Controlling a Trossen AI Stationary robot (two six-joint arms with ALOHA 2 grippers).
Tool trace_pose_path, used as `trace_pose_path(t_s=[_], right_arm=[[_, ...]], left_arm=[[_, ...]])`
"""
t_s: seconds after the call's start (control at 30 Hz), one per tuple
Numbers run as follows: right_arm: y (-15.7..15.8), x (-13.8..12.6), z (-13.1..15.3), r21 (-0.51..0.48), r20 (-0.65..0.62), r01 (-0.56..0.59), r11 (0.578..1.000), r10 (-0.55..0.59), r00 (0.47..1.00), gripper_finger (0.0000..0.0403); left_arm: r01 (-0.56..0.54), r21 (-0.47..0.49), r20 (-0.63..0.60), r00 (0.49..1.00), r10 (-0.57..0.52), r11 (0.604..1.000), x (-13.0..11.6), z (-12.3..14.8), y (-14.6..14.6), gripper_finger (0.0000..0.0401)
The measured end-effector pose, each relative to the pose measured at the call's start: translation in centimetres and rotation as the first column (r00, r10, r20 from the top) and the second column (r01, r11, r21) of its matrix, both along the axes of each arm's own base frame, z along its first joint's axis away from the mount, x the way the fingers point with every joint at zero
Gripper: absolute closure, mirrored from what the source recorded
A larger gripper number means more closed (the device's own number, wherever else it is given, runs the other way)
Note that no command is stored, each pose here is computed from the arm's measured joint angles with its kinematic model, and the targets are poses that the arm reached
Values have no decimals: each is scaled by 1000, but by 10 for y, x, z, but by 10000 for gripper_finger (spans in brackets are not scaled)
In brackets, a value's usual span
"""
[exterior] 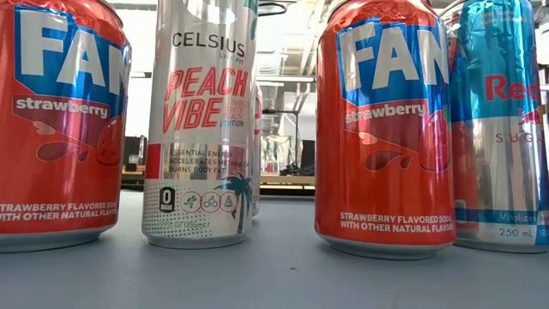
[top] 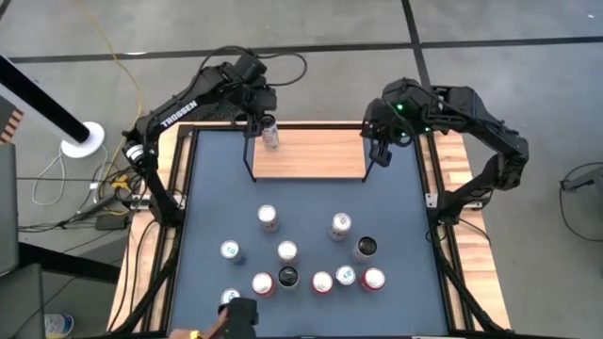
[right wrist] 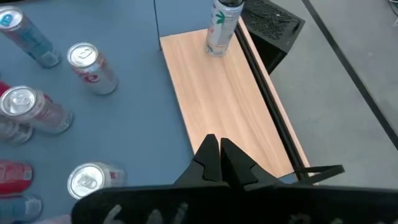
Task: Place canned beverage on shelf
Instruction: Put the top white and pink soda can on the shelf
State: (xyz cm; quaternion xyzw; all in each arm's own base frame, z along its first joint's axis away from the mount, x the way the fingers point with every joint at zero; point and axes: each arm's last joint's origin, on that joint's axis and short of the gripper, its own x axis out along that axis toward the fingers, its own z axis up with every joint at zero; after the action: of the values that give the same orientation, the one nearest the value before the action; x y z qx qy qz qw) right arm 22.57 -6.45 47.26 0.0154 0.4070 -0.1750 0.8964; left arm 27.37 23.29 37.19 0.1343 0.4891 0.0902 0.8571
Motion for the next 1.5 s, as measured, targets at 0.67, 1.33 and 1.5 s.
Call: trace_pose_path(t_s=[0.67,1.33,1.5], right_arm=[[6,1,0,5,-2,-23,1000,23,1000,403],[6,1,0,3,-5,-28,1000,28,1000,403],[6,1,0,-2,-8,-35,999,35,999,403]], left_arm=[[48,-54,19,999,-47,997,-5,-3,3,80],[5,-55,-58,998,-8,998,2,-29,27,80],[14,-78,-84,996,-20,997,6,-38,29,80]])
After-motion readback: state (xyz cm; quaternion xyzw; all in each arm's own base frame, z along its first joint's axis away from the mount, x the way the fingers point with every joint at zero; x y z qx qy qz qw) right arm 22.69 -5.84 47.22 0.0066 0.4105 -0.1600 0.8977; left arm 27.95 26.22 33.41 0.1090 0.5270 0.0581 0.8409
